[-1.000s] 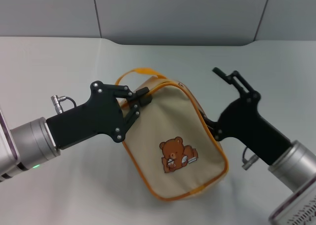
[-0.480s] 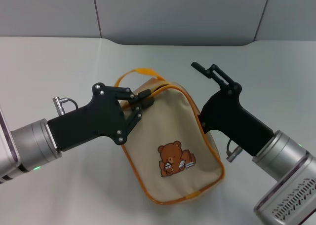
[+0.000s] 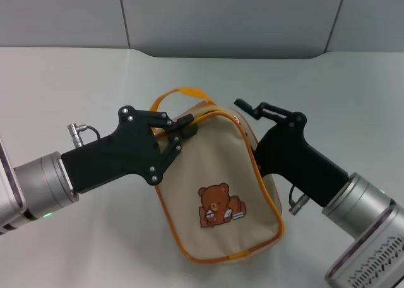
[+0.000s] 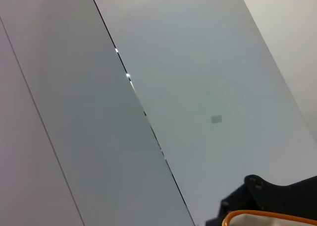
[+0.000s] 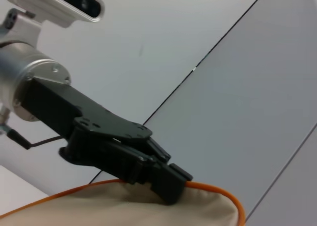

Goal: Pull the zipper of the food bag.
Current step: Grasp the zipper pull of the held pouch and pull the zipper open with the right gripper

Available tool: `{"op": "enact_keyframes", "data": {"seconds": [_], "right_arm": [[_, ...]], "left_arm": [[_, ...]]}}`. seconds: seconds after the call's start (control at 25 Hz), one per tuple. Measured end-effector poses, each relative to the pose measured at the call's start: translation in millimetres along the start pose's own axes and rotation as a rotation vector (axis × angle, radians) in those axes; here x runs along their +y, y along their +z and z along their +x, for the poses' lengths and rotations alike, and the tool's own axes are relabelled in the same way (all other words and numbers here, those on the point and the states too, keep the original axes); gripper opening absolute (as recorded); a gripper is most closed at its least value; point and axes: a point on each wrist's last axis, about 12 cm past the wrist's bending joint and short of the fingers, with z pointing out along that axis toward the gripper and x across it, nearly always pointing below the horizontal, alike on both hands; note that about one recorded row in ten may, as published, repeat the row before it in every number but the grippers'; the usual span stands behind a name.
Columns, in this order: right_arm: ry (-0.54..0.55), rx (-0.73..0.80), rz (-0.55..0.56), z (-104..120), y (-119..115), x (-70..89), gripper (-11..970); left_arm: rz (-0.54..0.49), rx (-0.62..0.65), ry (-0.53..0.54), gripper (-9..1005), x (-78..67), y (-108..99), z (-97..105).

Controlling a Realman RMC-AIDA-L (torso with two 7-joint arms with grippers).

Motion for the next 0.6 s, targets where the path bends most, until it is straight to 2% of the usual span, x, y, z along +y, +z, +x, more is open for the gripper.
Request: {"op": "enact_keyframes", "data": {"seconds": [0.24, 0.44, 0.6], "right_arm": [[-0.039, 0.003, -0.001, 0, -2, 1.9, 230], [-0.028, 0.007, 0.001, -1, -4, 4.3, 131], [-0.008, 0.026, 0.007, -3, -17, 11.2, 28]], "left_arm": [[-0.003, -0.001, 0.001, 56, 0.6, 0, 0], [-0.006, -0.002, 0.002, 56, 1.0, 0, 0], [-0.01, -0.001, -0.003, 56, 2.5, 0, 0]]}}
